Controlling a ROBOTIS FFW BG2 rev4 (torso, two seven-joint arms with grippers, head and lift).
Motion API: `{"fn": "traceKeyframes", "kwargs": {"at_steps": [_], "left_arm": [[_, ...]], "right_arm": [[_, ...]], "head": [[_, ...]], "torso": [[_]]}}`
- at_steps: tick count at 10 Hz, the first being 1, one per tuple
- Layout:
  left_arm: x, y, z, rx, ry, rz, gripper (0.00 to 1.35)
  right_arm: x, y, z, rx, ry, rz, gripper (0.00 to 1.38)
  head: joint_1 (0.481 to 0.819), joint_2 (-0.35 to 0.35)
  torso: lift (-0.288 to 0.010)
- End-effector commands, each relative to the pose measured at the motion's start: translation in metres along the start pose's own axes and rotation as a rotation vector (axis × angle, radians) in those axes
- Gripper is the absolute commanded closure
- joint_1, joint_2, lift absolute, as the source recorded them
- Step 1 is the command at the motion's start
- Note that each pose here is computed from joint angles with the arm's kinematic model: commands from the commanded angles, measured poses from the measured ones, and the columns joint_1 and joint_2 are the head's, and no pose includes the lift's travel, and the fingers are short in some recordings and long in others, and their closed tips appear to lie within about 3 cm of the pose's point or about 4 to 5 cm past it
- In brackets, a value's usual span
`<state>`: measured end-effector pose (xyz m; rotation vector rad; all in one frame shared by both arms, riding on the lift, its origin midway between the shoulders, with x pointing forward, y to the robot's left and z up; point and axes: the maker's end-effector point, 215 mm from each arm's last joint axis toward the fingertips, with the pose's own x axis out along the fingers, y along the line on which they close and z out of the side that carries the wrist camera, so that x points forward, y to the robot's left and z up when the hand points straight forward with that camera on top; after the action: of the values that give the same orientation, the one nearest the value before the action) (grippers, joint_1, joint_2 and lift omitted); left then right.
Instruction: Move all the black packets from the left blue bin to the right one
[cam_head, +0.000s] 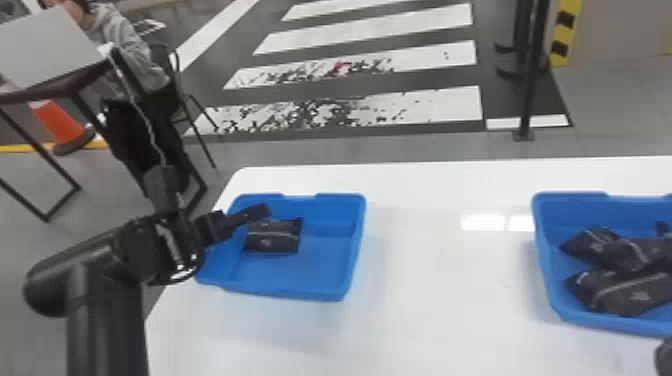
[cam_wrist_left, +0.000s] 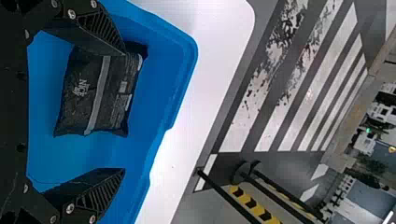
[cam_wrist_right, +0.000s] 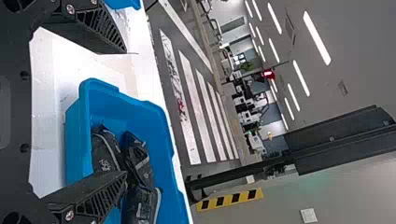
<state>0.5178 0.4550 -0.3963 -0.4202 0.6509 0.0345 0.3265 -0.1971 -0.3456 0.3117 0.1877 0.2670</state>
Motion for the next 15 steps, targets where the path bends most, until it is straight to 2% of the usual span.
{"fn": "traceKeyframes", "kwargs": {"at_steps": [1,5,6,8,9,10,13,15], "left_arm": [[0.018,0.004,-0.007,-0.025,0.047,0.018,0.17],[0.042,0.010,-0.031,-0.063,0.169,0.077,0.17],[0.047,0.013,-0.038,-0.086,0.203,0.086,0.24],[0.050,0.015,-0.053,-0.122,0.252,0.091,0.78],[0.050,0.017,-0.059,-0.124,0.260,0.094,0.97],[0.052,0.021,-0.062,-0.114,0.248,0.100,1.24],[0.052,0.001,-0.049,-0.091,0.173,0.007,1.20],[0.033,-0.034,-0.040,-0.047,0.099,-0.104,1.20]], "right_arm": [[0.001,-0.001,-0.002,0.007,0.004,0.000,0.11],[0.005,0.002,-0.013,0.046,0.017,0.012,0.11],[0.006,0.003,-0.018,0.060,0.023,0.018,0.11],[0.009,0.006,-0.022,0.079,0.029,0.034,0.11],[0.009,0.006,-0.026,0.094,0.036,0.034,0.11],[0.008,0.006,-0.027,0.104,0.035,0.034,0.11],[0.007,0.008,-0.028,0.112,0.038,0.042,0.11],[0.007,0.008,-0.029,0.116,0.042,0.045,0.11]], "head": [[0.695,0.334],[0.695,0.333],[0.695,0.332],[0.695,0.333],[0.695,0.335],[0.695,0.335],[0.695,0.330],[0.695,0.311]], "torso": [[-0.154],[-0.154],[-0.154],[-0.154],[-0.154],[-0.154],[-0.154],[-0.154]]}}
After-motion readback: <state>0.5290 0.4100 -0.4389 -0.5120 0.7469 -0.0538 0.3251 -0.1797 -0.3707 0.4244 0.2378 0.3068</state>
